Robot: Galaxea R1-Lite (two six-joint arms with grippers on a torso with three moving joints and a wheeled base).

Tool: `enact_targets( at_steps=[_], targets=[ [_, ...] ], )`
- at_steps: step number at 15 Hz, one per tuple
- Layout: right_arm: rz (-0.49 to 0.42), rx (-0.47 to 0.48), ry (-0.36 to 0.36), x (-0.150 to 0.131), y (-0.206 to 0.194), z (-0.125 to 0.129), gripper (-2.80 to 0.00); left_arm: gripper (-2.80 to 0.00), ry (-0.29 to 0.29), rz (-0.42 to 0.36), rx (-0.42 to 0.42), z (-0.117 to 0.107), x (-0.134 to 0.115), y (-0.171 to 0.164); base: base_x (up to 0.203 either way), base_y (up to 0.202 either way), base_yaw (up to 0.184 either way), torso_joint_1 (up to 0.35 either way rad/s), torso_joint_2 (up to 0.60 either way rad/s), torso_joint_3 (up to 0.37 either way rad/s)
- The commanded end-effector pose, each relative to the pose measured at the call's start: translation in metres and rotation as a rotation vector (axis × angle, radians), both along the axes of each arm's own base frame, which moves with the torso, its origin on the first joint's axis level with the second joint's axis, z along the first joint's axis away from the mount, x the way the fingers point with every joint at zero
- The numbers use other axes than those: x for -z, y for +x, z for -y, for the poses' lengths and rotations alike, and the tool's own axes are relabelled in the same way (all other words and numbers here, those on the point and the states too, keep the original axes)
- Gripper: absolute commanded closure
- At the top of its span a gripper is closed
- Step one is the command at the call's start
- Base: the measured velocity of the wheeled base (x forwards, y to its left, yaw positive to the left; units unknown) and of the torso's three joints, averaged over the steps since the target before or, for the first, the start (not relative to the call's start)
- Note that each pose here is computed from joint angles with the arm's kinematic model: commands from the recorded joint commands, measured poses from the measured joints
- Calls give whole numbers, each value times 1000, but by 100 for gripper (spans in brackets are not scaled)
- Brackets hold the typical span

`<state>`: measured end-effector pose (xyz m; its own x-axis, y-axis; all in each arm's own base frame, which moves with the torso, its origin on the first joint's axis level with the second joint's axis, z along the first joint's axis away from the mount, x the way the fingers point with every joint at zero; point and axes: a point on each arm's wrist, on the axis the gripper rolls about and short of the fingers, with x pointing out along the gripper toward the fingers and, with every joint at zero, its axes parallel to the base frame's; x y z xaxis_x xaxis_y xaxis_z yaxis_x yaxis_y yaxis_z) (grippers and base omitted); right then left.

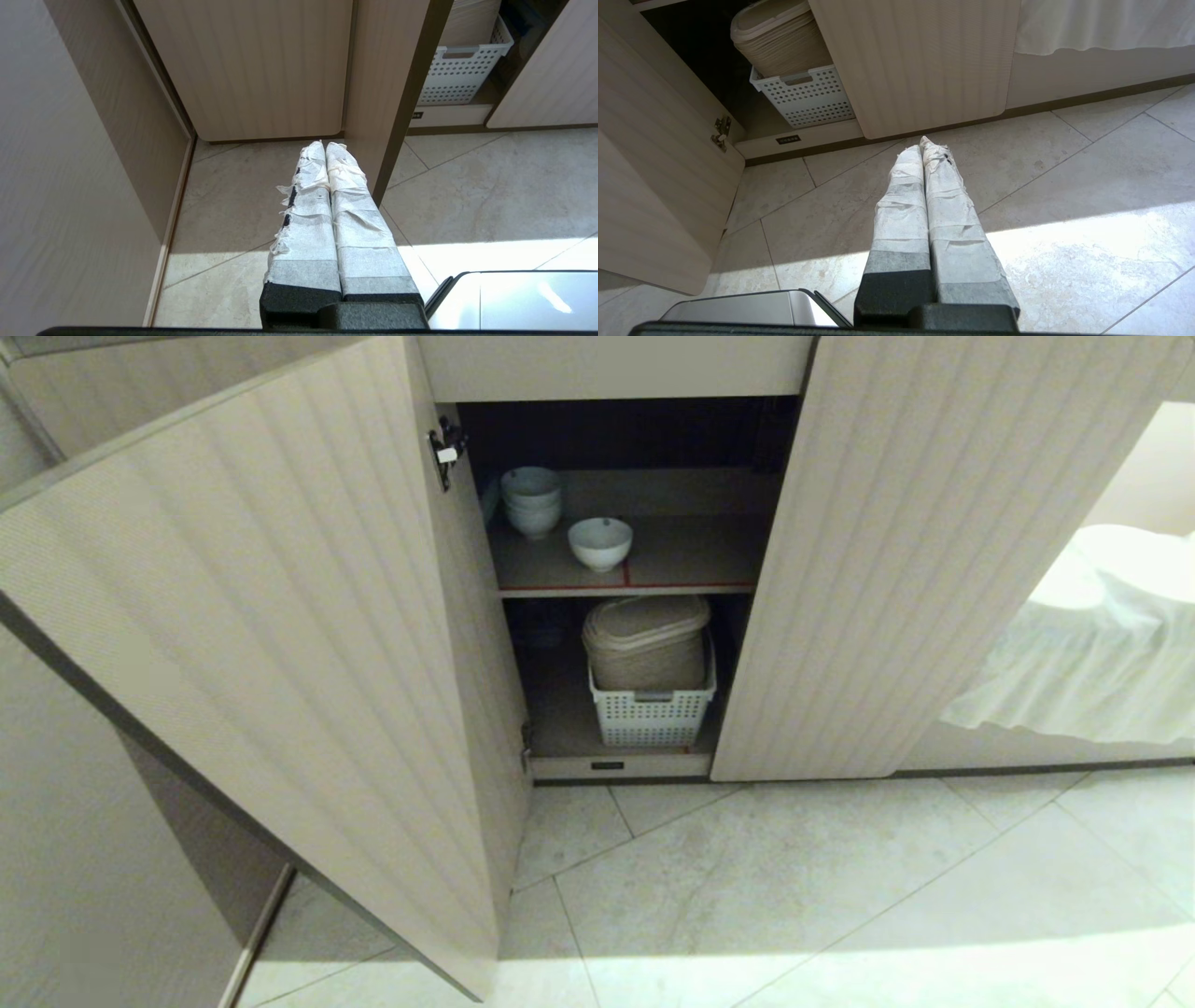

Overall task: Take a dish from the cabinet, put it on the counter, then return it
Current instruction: Take the bowl from the cabinet

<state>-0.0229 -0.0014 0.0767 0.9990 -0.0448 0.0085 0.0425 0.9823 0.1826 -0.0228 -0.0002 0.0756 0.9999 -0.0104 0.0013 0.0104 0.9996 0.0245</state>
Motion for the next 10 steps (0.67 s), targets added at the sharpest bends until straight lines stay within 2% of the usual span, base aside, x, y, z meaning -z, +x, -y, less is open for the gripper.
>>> enact_targets(
  at_steps=[1, 10],
  targets=[
    [1, 0, 1, 0, 0, 0, 0, 0, 0, 0, 0, 0, 0, 0, 0, 0, 0, 0, 0, 0],
    [1, 0, 1, 0, 0, 0, 0, 0, 0, 0, 2, 0, 0, 0, 0, 0, 0, 0, 0, 0]
  ],
)
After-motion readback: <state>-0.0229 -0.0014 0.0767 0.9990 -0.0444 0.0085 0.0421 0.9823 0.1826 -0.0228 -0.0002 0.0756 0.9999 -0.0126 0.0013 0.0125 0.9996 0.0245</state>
